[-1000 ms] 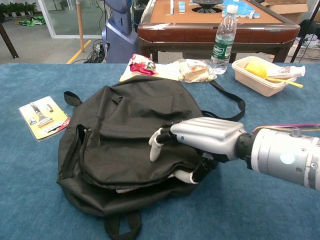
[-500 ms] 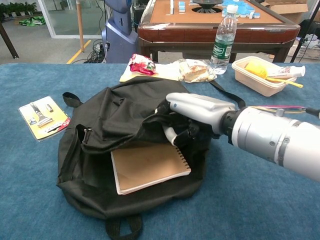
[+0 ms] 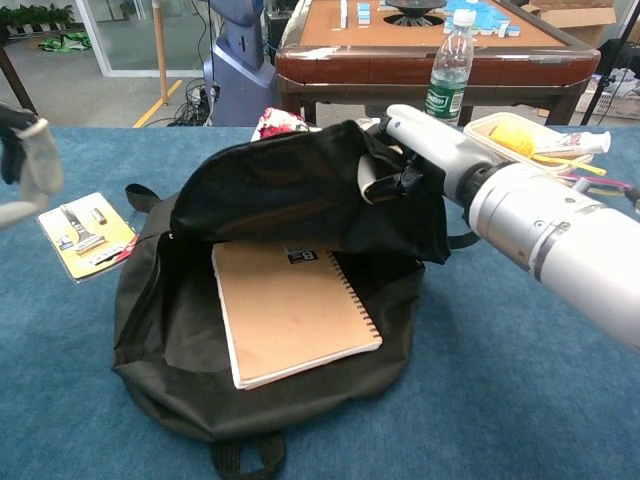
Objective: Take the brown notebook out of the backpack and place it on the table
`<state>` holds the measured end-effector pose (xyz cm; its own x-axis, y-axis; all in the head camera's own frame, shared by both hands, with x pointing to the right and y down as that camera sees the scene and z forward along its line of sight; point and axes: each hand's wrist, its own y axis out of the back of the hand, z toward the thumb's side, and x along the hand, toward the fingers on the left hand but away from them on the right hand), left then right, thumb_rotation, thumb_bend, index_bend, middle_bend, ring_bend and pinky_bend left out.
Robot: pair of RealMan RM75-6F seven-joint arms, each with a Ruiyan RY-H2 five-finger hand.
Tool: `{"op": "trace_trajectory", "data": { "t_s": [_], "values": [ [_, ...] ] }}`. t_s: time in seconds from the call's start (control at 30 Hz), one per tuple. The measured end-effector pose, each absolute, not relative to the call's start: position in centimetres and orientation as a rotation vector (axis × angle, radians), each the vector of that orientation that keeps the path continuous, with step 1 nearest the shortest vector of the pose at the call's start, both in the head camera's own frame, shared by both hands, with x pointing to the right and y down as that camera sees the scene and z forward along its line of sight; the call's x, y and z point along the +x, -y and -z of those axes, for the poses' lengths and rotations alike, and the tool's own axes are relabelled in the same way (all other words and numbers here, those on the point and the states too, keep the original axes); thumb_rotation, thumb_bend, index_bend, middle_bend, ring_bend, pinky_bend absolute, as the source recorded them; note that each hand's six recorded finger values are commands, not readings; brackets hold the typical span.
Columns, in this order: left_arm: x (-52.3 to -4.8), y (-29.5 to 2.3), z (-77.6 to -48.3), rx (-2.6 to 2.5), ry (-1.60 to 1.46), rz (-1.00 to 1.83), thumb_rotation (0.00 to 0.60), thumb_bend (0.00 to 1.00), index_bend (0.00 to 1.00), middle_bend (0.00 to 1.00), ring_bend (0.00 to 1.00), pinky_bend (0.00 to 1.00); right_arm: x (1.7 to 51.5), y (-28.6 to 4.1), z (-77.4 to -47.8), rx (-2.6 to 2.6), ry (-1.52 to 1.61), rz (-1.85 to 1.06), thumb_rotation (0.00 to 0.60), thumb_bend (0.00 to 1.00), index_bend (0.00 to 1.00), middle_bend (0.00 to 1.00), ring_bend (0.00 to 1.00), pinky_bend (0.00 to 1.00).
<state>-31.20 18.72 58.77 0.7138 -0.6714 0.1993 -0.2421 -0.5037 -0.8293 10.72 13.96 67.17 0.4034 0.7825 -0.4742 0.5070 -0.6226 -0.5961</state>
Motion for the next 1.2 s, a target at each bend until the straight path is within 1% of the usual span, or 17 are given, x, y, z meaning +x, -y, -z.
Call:
{"op": "trace_trajectory", "data": {
  "t_s": [0.2,0.33,0.37,0.47,0.5,0.53,0.63,0.87,0.97,1.07,1.2],
  "values": [
    [-27.3,-19.1,-61.5,-2.135,-0.547,0.509,0.6,0.31,0.52,0.61,0.53,0.54,10.7,-13.1,-67.3,-2.314,1.205,-1.085,0.6,0.88,0.64,0.27,0.09,0.04],
    [-25.7,-19.3,-63.6,-2.128,-0.447,0.477,0.6,0.31,0.47,0.52,0.52,0.53,10.5,-12.7,-67.3,-2.325,1.255,-1.088,0.6,0.89,0.63,0.26,0.09,0.04],
    [-25.4,-19.3,-64.2,-2.123,-0.422,0.476,0.6,0.31,0.45,0.5,0.5,0.51,10.5,-12.5,-67.3,-2.328,1.266,-1.09,0.6,0.89,0.63,0.26,0.09,0.04],
    [-24.5,-19.4,-66.1,-2.102,-0.33,0.488,0.6,0.31,0.36,0.4,0.39,0.43,10.5,-12.3,-67.3,-2.33,1.285,-1.09,0.6,0.89,0.62,0.26,0.09,0.04],
    [-24.2,-19.5,-67.0,-2.092,-0.288,0.501,0.6,0.31,0.32,0.35,0.35,0.4,10.5,-12.3,-67.3,-2.33,1.288,-1.09,0.6,0.89,0.62,0.25,0.09,0.04],
    [-24.0,-19.6,-67.6,-2.083,-0.258,0.512,0.6,0.31,0.28,0.3,0.31,0.37,10.5,-12.2,-67.3,-2.329,1.292,-1.089,0.6,0.9,0.61,0.25,0.09,0.04],
    [-23.7,-19.9,-69.4,-2.045,-0.174,0.549,0.6,0.27,0.22,0.21,0.23,0.29,10.6,-12.1,-67.3,-2.328,1.297,-1.087,0.6,0.9,0.61,0.25,0.09,0.04],
    [-23.2,-19.8,-71.1,-1.993,-0.143,0.58,0.6,0.24,0.15,0.15,0.19,0.27,10.6,-12.0,-67.4,-2.333,1.305,-1.08,0.6,0.9,0.6,0.25,0.09,0.04],
    [-23.1,-19.7,-71.6,-1.966,-0.144,0.584,0.6,0.21,0.11,0.11,0.15,0.24,10.7,-12.0,-67.5,-2.335,1.305,-1.083,0.6,0.9,0.6,0.25,0.09,0.04],
    [-22.9,-19.6,-71.8,-1.947,-0.164,0.586,0.6,0.2,0.04,0.03,0.08,0.19,10.8,-12.0,-67.6,-2.338,1.308,-1.085,0.6,0.9,0.6,0.25,0.09,0.04],
    [-22.9,-19.7,-72.2,-1.935,-0.193,0.594,0.6,0.18,0.0,0.0,0.04,0.16,10.9,-12.1,-67.7,-2.341,1.309,-1.088,0.6,0.9,0.59,0.24,0.09,0.04]
  ]
}}
